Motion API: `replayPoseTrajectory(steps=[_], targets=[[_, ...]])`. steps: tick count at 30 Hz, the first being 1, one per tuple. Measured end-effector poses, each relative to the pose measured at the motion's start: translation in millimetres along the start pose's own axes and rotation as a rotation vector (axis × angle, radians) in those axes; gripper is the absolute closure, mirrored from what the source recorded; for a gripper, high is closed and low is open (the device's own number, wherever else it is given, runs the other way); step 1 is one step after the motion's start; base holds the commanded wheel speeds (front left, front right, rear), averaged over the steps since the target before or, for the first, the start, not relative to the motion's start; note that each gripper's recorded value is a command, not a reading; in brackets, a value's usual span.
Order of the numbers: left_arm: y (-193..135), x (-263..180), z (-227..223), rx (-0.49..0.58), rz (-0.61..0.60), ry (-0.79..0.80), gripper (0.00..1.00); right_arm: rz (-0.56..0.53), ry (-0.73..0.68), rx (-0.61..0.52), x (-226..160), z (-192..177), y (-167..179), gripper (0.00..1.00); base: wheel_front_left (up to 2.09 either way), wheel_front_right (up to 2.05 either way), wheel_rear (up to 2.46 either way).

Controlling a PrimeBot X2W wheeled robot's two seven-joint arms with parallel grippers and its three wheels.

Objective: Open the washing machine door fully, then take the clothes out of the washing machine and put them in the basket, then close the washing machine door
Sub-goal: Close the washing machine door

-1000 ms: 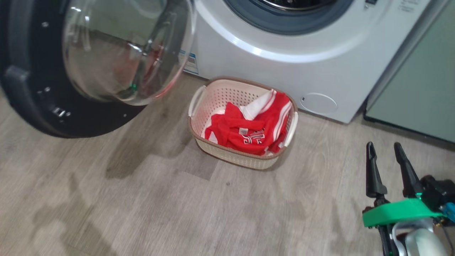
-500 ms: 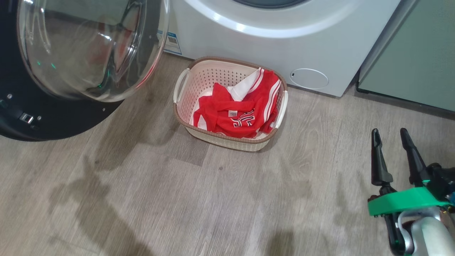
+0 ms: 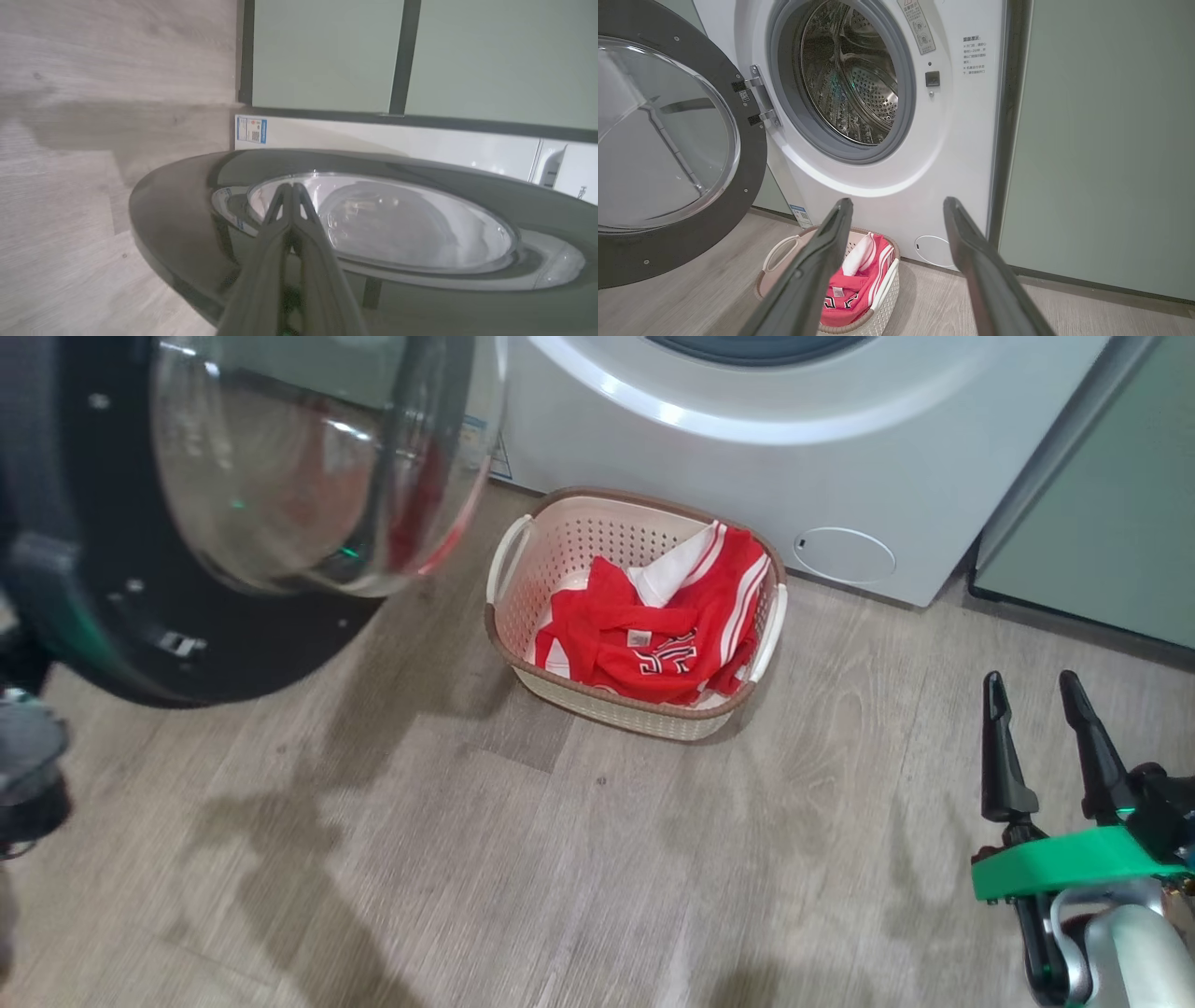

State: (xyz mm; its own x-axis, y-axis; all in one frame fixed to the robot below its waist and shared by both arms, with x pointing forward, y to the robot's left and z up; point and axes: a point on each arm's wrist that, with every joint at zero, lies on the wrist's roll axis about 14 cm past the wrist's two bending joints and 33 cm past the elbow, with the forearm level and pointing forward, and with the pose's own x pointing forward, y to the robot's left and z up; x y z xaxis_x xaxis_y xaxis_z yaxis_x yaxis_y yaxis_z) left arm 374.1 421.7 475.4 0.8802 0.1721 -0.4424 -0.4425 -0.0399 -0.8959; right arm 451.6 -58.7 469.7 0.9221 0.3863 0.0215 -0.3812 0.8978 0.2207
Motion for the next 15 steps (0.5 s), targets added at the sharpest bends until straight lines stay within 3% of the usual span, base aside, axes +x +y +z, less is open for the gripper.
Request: replayPoseTrajectory(steps=[15], targets=[[-12.1,-5.7,-86.2,-0.011,-0.102,0.343,1.0,0.009,-0.043,0.001,-2.9,18.1,11.1,0.0,0.0,0.0,0.0]])
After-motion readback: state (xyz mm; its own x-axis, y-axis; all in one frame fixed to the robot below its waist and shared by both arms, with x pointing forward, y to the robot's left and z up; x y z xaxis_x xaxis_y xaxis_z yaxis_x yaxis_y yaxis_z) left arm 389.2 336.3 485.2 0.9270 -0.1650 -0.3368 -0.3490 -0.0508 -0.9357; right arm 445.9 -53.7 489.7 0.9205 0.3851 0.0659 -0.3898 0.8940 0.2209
